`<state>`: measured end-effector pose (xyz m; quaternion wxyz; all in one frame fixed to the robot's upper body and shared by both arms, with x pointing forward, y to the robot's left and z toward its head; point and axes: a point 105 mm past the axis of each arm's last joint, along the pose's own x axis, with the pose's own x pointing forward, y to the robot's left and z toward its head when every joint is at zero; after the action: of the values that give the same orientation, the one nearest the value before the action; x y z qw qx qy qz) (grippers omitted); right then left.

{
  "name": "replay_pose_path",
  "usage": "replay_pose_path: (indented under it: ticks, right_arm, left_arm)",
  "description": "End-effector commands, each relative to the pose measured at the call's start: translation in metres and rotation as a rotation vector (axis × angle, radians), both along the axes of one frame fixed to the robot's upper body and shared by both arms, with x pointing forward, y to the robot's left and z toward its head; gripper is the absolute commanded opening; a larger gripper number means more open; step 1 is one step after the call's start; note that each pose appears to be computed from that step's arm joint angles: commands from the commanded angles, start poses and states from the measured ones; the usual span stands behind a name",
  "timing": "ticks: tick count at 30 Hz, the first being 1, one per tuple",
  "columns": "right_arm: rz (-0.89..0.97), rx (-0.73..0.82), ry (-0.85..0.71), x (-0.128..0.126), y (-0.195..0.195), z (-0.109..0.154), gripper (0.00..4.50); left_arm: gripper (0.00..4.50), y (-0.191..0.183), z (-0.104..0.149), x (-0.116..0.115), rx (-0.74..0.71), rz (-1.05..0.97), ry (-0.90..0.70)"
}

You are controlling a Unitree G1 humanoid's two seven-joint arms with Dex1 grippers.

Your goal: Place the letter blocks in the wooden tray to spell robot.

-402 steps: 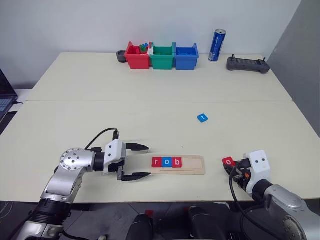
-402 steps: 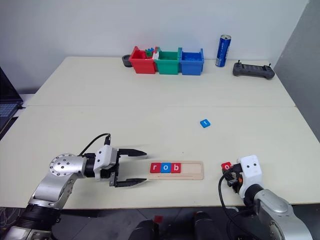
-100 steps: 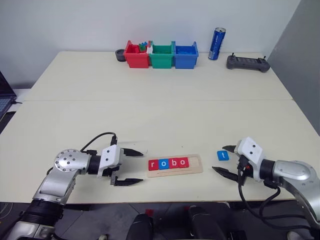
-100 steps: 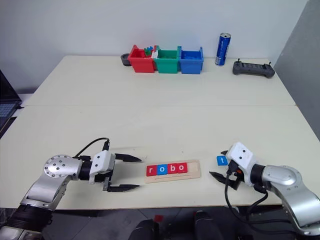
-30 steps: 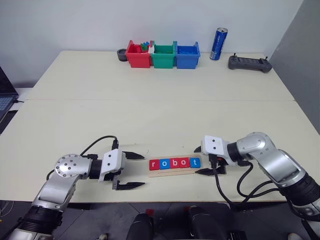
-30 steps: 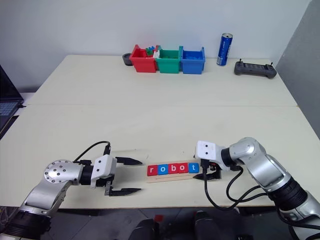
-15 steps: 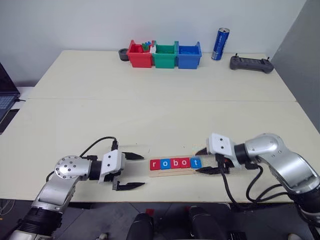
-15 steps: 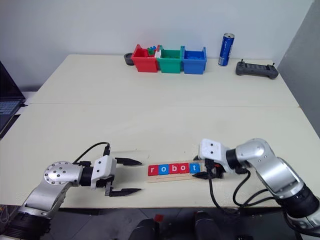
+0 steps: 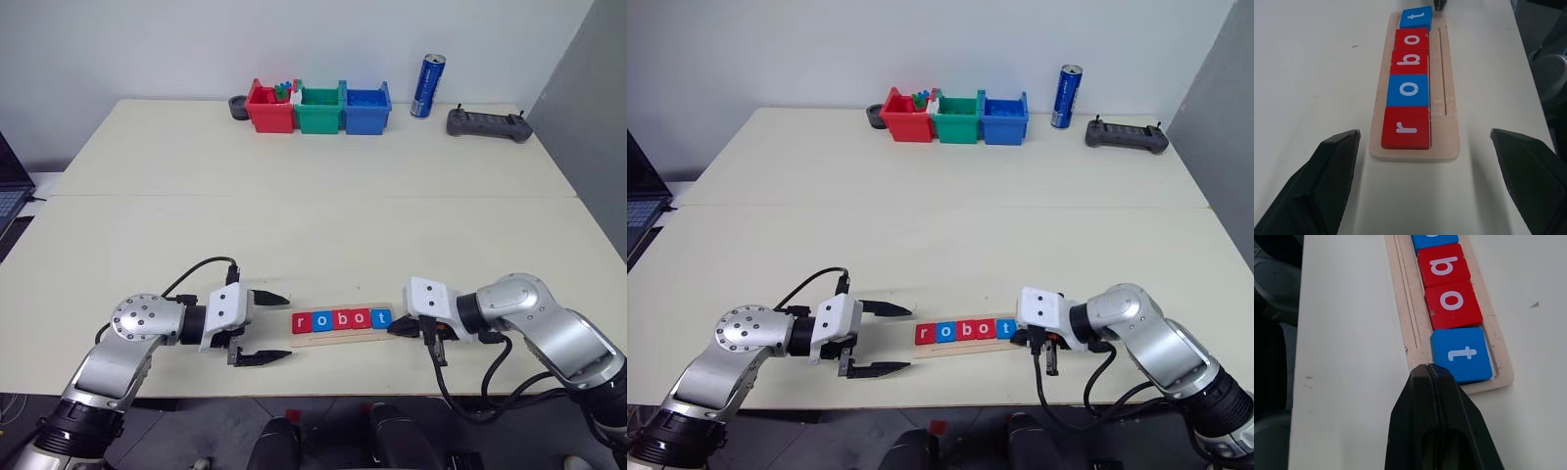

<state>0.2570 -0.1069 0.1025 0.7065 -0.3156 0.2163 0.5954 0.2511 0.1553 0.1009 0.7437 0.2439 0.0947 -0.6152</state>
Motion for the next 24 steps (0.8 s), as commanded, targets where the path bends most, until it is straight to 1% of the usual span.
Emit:
replay_pose_path:
  ticks: [1,7,12,15,19,24]
  right_arm:
    - [0.002,0.004,-0.044,0.006,0.003,0.007,0.02]
    - [-0.008,0.006,-0.052,0.012,0.005,0.007,0.02]
    - [-0.004,0.031,-0.030,0.005,0.004,0.017,0.02]
    - [-0.026,0.012,-0.027,0.003,-0.007,0.020,0.02]
    - [-0.040,-0.048,-0.016,-0.003,-0.023,0.014,0.02]
    - [-0.050,-0.113,-0.058,0.003,-0.027,-0.004,0.02]
  left_arm:
    - [4.50,-0.002,0.013,0.000,-0.006,-0.012,-0.041]
    - [4.50,0.000,0.011,0.000,-0.006,-0.008,-0.037]
    - [4.50,0.002,0.008,-0.001,-0.003,-0.004,-0.036]
    - [4.50,0.005,0.005,-0.002,-0.001,0.003,-0.033]
    - [4.50,0.012,-0.001,-0.001,0.003,0.017,-0.023]
    - [4.50,0.017,-0.005,0.000,0.008,0.021,-0.022]
